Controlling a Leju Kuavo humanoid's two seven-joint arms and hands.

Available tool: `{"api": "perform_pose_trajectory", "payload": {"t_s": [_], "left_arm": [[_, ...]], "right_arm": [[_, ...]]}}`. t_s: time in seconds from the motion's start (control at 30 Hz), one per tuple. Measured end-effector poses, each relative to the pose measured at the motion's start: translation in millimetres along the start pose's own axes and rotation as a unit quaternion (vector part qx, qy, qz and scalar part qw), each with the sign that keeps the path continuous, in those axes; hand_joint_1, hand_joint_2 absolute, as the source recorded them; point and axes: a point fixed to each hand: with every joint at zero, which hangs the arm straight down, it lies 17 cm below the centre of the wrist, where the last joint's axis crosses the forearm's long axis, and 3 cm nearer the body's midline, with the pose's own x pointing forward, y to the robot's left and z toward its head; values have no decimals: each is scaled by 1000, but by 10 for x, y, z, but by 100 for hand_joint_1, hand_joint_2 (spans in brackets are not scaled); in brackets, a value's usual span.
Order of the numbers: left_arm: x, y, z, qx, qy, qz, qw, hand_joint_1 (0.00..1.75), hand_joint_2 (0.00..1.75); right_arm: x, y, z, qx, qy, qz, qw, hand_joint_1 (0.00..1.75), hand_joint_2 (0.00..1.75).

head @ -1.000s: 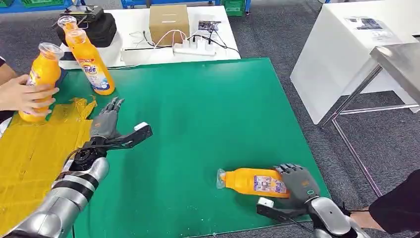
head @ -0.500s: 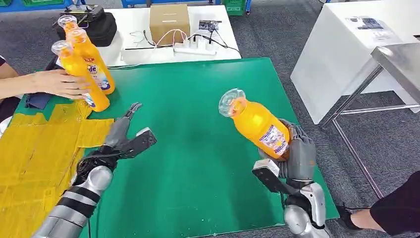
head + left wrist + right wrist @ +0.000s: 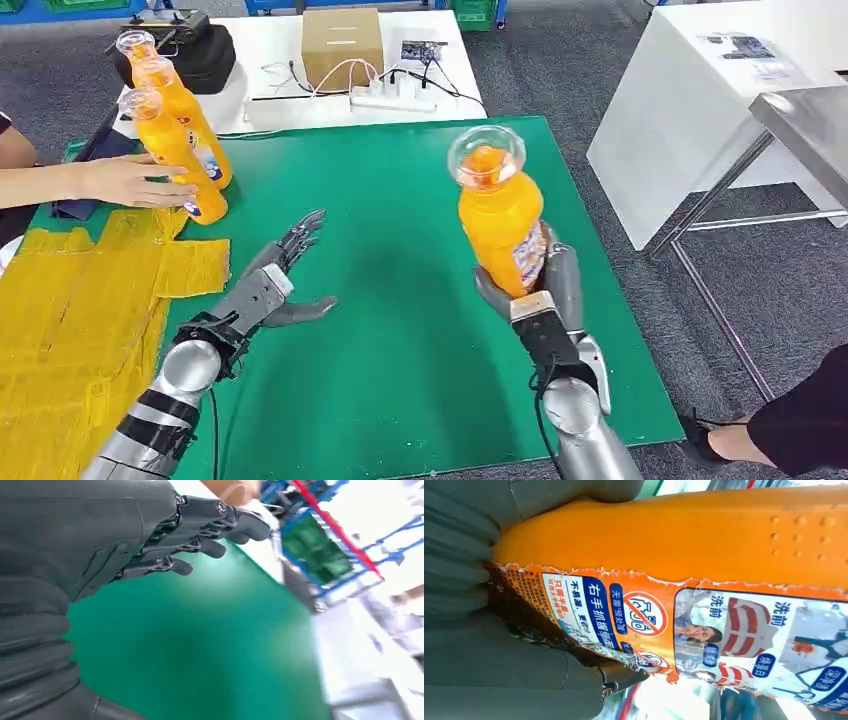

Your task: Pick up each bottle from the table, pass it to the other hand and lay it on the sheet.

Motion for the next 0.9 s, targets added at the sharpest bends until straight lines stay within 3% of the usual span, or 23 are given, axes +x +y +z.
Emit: {"api": "perform_pose_trajectory", "payload": {"t_s": [0.37,0.9], "left_arm": [[832,-542,-7,-44,-113,57,991,0,175],[957,-543,16,-15,-125,85,988,0,175]], "right_arm": [[309,1310,45,135,4,-120,984,175,175],[391,1974,299,221,8,-120,968,175,175]]}}
